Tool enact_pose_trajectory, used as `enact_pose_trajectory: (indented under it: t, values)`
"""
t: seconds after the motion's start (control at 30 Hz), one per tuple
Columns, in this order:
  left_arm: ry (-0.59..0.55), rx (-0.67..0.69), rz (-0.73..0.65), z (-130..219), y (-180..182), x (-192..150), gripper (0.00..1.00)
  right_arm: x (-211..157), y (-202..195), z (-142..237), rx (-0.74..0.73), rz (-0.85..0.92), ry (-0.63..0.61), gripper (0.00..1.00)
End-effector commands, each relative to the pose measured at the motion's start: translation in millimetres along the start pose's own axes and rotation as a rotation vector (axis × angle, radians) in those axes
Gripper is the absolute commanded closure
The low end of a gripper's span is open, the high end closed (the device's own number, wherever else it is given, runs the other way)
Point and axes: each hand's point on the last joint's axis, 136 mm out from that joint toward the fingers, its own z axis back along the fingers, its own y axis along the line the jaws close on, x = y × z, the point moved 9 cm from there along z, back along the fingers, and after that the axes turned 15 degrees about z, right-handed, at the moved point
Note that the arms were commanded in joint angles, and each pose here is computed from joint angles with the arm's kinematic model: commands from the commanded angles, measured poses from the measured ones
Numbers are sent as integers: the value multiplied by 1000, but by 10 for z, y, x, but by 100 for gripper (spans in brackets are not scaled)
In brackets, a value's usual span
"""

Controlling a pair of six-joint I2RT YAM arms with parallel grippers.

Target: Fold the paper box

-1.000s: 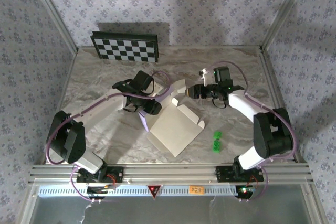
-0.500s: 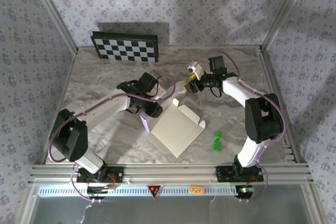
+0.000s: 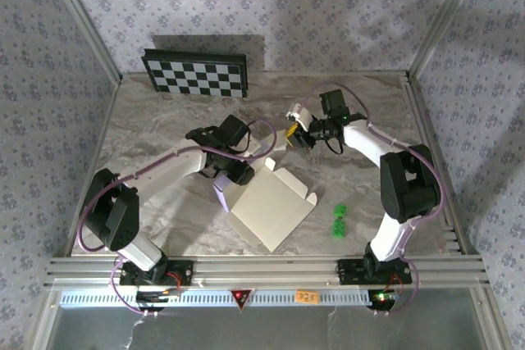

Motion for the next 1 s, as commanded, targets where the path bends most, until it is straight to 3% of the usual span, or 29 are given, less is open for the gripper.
enact_pose_trajectory:
  t: [0.0, 0.13, 0.23, 0.33, 0.43, 0.53, 0.73, 0.97]
  values:
    - [6, 13, 17, 16, -20, 20, 51, 21, 71, 72, -54, -26, -2, 88]
    - [5, 16, 28, 19, -25, 5, 51, 96, 195, 124, -72, -33, -6, 96]
    - [3, 15, 27, 22, -27, 1, 51, 96, 245, 148, -83, -35, 2, 93]
    - [5, 17, 28, 14, -24, -3, 51, 31, 154, 165, -140, -53, 3, 73]
    - [7, 16, 24, 9, -38, -5, 51, 44, 60, 160, -99, -41, -54, 56]
    - [11, 14, 24, 0, -42, 0, 51, 85, -37, 85, -25, -7, -87, 47]
    - [15, 14, 24, -16, -46, 7, 51, 231, -181, -55, 116, 39, -162, 46]
    - [24, 43, 34, -32, -25, 4, 52, 210, -78, -150, 229, 57, -108, 54]
